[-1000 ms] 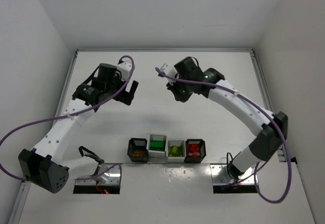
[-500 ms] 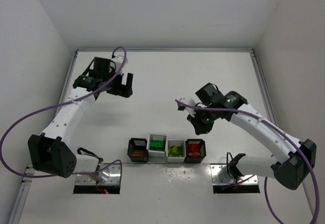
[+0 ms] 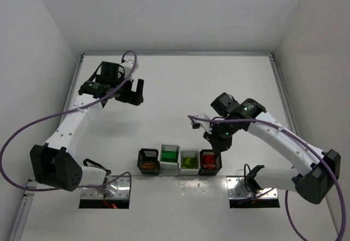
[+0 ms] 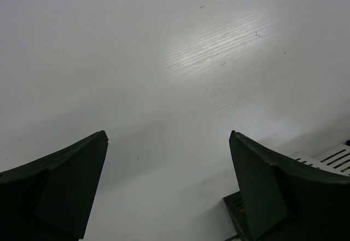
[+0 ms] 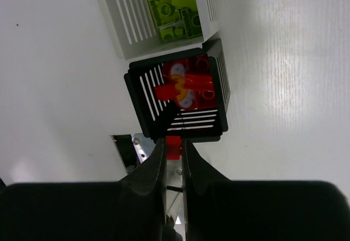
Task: Sort the legos into containers by color
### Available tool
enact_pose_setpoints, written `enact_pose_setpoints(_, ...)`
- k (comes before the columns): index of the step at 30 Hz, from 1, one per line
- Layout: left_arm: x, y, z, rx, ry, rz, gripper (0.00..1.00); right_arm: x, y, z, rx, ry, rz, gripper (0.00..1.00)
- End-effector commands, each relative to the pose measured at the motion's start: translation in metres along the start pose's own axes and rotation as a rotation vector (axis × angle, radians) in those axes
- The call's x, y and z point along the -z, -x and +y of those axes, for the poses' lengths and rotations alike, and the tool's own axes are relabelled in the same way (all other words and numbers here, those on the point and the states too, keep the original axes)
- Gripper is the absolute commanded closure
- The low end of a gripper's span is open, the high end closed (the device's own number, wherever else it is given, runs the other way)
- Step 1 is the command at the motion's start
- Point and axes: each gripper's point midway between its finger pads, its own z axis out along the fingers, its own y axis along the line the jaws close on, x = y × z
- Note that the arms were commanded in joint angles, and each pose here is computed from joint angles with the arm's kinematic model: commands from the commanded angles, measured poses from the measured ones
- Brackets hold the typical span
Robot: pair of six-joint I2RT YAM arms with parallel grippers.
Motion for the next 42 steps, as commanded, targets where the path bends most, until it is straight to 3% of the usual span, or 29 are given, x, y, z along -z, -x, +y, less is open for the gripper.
enact_pose_setpoints(1,0.005,0.016,0.000,-0.010,-0.011,-0.052,0.01,0.003,0.008,0.011,0.046,0.045,-0.034,1.00)
enact_pose_setpoints(6,0.005,0.016,0.000,-0.019,-0.010,-0.052,0.01,-0.002,0.006,0.018,0.060,0.078,0.009,0.97)
enact_pose_setpoints(15,0.004,0.018,0.002,-0.030,0.000,-0.061,0.01,-0.010,0.007,0.013,0.059,0.021,0.047,0.63)
enact_pose_setpoints(18,0.003,0.014,0.004,-0.028,0.008,-0.051,0.01,-0.010,0.008,0.009,0.053,-0.002,0.047,0.56)
enact_pose_setpoints(22,0.008,0.014,0.009,-0.025,0.014,-0.063,0.01,-0.009,0.021,-0.004,0.036,-0.074,0.005,0.55)
enact_pose_setpoints(28,0.010,0.010,0.013,-0.014,0.019,-0.070,0.01,0.018,0.061,-0.064,-0.120,-0.365,-0.140,0.54)
enact_pose_setpoints(32,0.008,0.011,0.018,-0.032,0.028,-0.081,0.01,0.047,0.070,-0.122,-0.243,-0.642,-0.226,0.38)
enact_pose_setpoints(37,0.011,0.015,0.044,-0.041,0.102,-0.090,0.01,0.070,0.048,-0.184,-0.463,-0.768,-0.277,0.21)
enact_pose_setpoints(42,0.005,0.005,0.061,-0.041,0.131,-0.074,0.01,0.071,0.028,-0.213,-0.604,-0.725,-0.304,0.20)
